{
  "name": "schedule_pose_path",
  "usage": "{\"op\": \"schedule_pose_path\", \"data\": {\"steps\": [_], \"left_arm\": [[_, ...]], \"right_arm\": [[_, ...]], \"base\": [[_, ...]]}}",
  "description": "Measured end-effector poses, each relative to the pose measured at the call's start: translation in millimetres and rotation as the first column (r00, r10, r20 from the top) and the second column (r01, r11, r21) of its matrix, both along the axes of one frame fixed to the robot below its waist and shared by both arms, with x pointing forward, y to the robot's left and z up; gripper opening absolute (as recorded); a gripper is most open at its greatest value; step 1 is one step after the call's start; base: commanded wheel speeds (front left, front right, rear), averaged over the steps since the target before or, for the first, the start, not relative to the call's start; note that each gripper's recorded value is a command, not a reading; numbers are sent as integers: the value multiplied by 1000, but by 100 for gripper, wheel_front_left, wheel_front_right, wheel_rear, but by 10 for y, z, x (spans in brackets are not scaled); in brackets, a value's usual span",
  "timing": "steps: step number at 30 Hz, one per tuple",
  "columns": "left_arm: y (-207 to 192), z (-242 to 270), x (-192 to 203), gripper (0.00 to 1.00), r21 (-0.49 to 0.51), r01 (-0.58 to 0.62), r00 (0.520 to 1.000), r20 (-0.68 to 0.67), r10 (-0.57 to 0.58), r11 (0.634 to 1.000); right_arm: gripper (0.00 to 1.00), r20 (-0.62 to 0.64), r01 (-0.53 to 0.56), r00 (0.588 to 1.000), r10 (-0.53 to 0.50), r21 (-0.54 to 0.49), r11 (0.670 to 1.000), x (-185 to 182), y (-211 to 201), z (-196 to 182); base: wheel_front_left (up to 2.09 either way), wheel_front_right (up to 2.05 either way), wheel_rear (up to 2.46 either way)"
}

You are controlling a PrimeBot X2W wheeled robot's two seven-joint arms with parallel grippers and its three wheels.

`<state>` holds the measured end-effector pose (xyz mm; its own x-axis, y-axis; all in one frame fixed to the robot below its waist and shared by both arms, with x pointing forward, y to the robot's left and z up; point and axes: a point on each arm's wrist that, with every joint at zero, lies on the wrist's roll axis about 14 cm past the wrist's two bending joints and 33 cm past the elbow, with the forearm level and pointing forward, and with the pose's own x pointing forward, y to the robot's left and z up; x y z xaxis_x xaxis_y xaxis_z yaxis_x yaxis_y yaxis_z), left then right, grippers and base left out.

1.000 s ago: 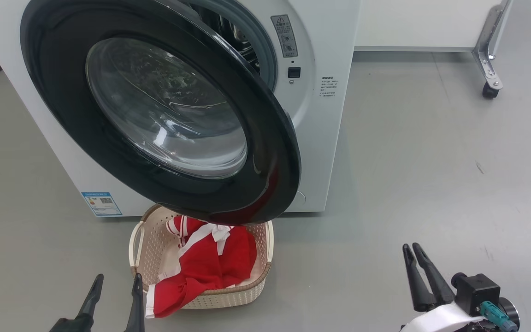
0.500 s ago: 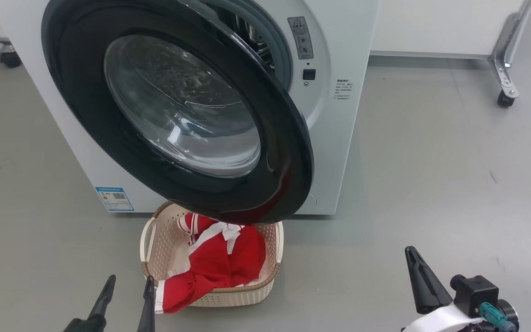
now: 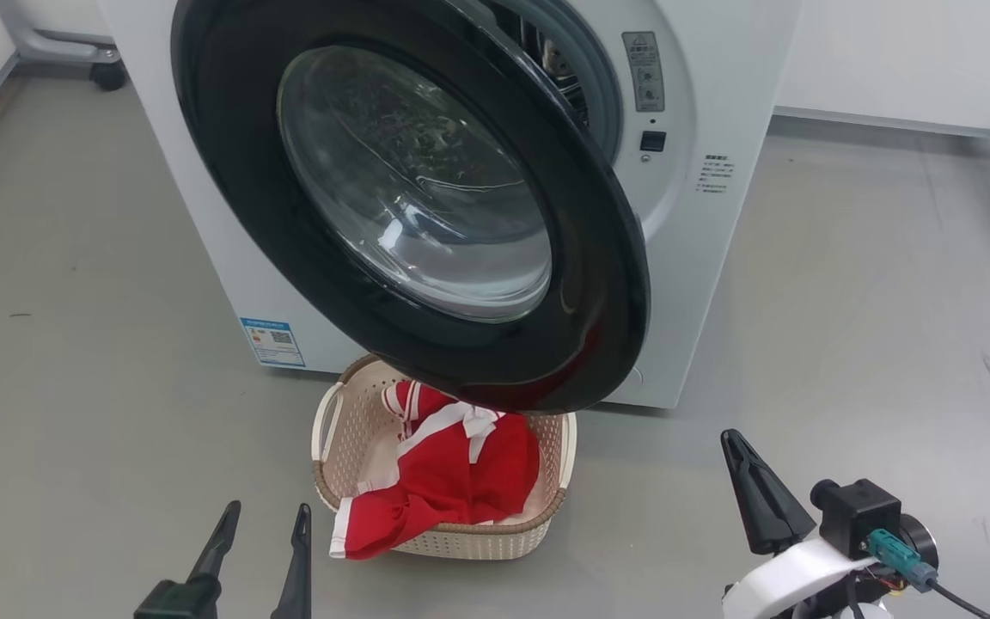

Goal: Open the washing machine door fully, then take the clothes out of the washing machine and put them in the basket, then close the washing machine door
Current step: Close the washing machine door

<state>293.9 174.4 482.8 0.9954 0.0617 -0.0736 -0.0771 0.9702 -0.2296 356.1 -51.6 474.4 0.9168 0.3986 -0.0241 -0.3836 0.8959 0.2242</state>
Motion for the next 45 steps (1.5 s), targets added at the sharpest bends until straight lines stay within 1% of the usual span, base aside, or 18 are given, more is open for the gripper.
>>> {"op": "schedule_pose_path", "data": {"steps": [9,14,20,28,35,45], "left_arm": [[177,10,-82,100,7,-70,998,1,70,998],[261,24,-110,100,8,-105,994,2,105,994],[374,32,-141,100,11,-151,988,2,151,988],[574,27,-194,100,15,-229,973,-3,229,973],[620,1,-196,100,20,-251,968,-13,251,968],[635,-29,-142,100,16,-260,965,-23,261,965]], "right_arm": [[0,35,-133,990,133,-5,991,204,429,127],[0,59,-181,982,181,-7,984,364,617,207],[0,68,-204,976,204,-19,979,550,714,234],[0,58,-235,970,237,-40,971,780,834,156],[0,49,-239,969,241,-47,970,917,868,103],[0,68,-226,971,229,-55,973,1164,835,135]], "base": [[0,0,0],[0,0,0],[0,0,0],[0,0,0],[0,0,0],[0,0,0]]}}
